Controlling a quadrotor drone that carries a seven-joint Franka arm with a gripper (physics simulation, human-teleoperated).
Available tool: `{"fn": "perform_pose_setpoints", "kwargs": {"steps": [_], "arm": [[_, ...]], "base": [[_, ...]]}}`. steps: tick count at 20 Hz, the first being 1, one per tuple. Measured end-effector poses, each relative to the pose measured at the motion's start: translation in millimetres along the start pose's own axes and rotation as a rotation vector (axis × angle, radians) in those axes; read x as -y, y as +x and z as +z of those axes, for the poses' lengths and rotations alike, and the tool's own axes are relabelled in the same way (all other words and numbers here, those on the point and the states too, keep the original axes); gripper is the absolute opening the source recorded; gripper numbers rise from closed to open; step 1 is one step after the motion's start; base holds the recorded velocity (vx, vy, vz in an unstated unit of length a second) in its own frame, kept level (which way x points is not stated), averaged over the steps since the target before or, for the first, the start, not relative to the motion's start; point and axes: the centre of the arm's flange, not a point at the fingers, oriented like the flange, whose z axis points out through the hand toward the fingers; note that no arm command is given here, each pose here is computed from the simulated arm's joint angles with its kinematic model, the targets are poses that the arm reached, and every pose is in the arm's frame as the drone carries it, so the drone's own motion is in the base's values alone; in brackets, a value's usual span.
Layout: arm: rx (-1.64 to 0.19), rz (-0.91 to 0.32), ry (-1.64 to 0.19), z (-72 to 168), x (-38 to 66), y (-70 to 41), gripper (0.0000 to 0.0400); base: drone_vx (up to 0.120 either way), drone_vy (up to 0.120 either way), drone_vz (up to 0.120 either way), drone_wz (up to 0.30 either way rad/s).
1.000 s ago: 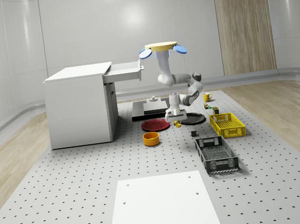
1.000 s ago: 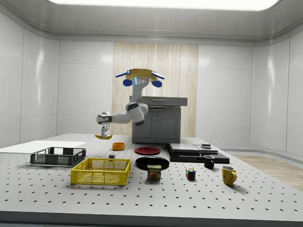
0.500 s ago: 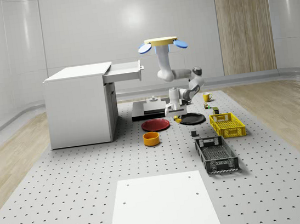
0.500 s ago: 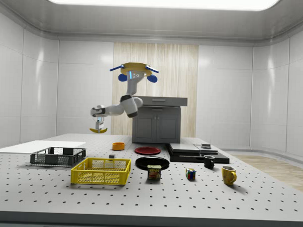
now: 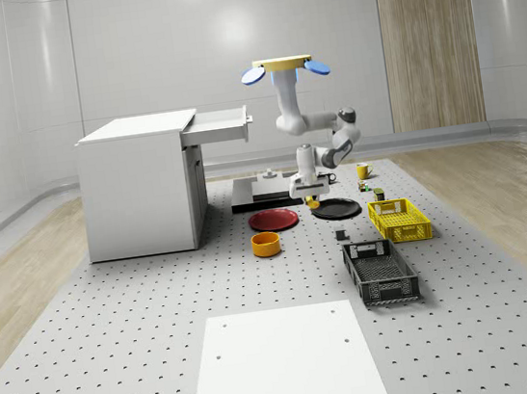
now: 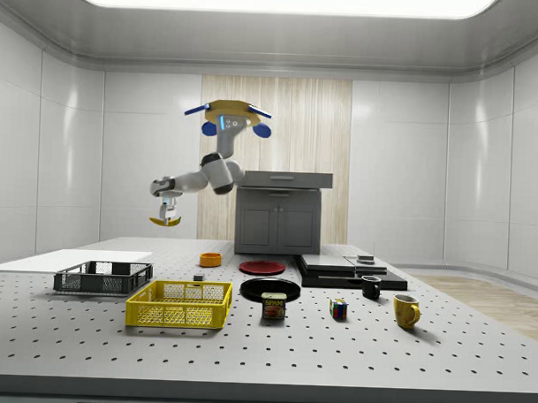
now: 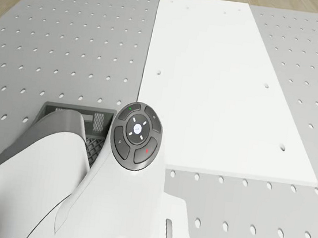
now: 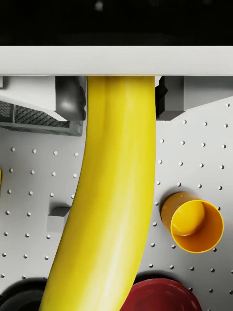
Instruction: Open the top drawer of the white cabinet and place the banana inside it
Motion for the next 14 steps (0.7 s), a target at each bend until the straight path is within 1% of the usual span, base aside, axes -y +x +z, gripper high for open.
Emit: {"fn": "perform_pose_setpoints", "kwargs": {"steps": [3, 4, 5, 14], "arm": [[0.000, 0.000, 0.000, 0.0, 0.0, 0.0, 0.0200], [0.000, 0.001, 0.000, 0.0, 0.0, 0.0, 0.0200], [0.000, 0.001, 0.000, -0.1, 0.0, 0.0, 0.0200], [0.000, 0.001, 0.000, -0.1, 0.0, 0.0, 0.0200]], "base": [[0.120, 0.000, 0.120, 0.000], [0.120, 0.000, 0.080, 0.000], [0.120, 0.000, 0.000, 0.000], [0.000, 0.000, 0.000, 0.000]]}}
